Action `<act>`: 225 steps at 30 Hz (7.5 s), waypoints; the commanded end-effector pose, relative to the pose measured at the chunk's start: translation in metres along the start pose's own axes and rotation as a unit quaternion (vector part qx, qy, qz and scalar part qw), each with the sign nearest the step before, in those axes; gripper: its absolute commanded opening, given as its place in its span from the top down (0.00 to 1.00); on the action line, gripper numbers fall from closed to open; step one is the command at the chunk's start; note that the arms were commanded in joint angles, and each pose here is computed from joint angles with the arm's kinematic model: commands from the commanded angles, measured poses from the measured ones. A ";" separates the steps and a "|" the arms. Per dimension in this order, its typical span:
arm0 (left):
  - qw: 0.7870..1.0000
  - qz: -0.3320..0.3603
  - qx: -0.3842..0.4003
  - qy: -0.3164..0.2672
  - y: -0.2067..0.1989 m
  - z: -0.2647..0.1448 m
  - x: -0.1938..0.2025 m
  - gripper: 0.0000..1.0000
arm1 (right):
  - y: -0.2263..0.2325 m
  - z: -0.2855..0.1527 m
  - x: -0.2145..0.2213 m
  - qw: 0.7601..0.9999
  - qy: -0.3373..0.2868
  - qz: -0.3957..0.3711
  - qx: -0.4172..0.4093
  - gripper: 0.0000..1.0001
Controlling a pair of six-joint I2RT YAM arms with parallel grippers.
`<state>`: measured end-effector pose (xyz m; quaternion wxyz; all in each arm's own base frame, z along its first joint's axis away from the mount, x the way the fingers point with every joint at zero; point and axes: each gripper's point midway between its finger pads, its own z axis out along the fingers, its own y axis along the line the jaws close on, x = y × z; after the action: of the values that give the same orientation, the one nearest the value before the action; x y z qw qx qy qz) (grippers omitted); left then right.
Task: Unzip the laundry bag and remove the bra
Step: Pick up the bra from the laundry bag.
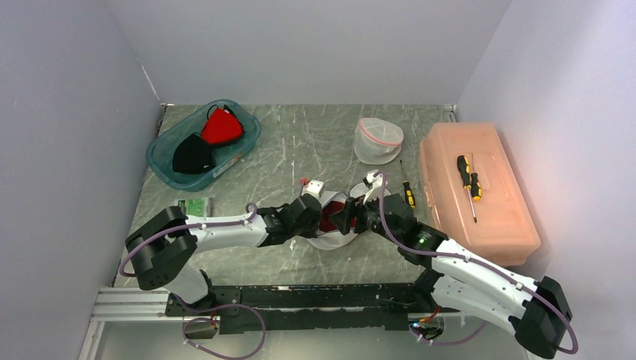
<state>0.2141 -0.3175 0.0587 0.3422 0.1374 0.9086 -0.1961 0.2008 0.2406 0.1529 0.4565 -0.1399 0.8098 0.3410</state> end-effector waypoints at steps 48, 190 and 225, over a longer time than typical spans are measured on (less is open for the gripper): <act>1.000 -0.006 0.008 -0.022 -0.011 -0.007 -0.020 0.97 | -0.031 0.022 0.008 0.997 0.001 -0.034 0.074 1.00; 0.947 -0.237 0.205 -0.073 -0.005 -0.082 -0.060 0.10 | -0.024 -0.035 0.021 0.979 -0.031 0.200 0.003 0.32; 0.949 -0.185 0.257 0.000 -0.027 -0.043 -0.031 0.51 | -0.020 0.004 0.033 0.961 0.105 0.249 0.065 0.74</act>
<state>0.1984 -0.3200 0.0969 0.2311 0.0289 0.8554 -0.4627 0.1810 0.2239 0.0841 0.2273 0.0811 0.9041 0.3527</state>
